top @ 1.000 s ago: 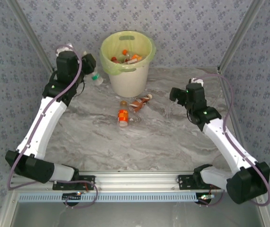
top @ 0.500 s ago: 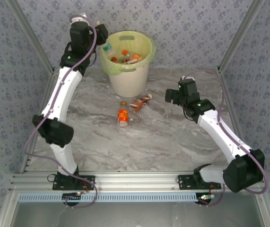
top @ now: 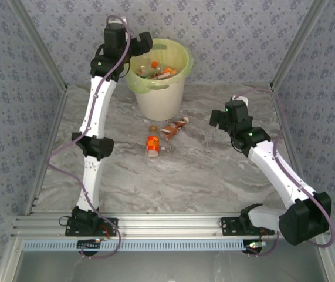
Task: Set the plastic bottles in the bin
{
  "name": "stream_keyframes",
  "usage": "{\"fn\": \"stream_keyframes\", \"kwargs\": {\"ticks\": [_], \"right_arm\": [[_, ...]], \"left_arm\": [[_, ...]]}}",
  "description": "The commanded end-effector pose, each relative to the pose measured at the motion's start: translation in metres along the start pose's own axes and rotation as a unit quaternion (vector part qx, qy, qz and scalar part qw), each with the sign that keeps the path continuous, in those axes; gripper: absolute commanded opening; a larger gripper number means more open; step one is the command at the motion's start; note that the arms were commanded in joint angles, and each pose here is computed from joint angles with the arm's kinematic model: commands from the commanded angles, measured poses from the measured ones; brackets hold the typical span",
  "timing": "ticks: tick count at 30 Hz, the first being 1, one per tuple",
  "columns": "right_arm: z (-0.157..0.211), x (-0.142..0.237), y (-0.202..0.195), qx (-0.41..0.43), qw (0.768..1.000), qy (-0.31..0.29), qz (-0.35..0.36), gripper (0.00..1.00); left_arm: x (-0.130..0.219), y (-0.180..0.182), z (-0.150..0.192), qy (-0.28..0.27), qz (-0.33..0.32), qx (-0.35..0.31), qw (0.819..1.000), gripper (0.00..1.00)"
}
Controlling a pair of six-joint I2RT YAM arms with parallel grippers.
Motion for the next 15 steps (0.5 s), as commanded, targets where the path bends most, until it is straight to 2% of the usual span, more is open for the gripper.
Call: {"fn": "stream_keyframes", "kwargs": {"ticks": [1,5,13,15], "right_arm": [[-0.010,0.007,-0.002,-0.009,1.000,-0.027,-0.007,1.00],[-0.009,0.010,-0.001,-0.029,0.998,-0.039,-0.038,1.00],[-0.018,0.023,-0.004,-0.059,0.995,-0.062,-0.052,1.00],[-0.016,0.024,0.001,-0.050,0.994,-0.062,-0.081,1.00]], "left_arm": [[0.041,-0.013,-0.024,-0.008,0.033,-0.026,0.999,0.99],[0.070,-0.016,-0.037,-0.008,0.043,-0.036,0.998,0.99],[0.113,-0.027,-0.045,0.003,0.060,-0.062,0.996,0.99],[0.121,-0.035,-0.044,0.005,0.067,-0.076,0.995,1.00]]}}
Point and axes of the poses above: each hand's point on the last joint's axis, 136 mm out from that joint toward the fingers, its own x axis back along the fingers, its own y axis along the line the jaws close on, z = x × y, the point moved 4 cm from there along x, back along the fingers, and after that the axes turned 14 degrees about -x, right-handed, at the moved point
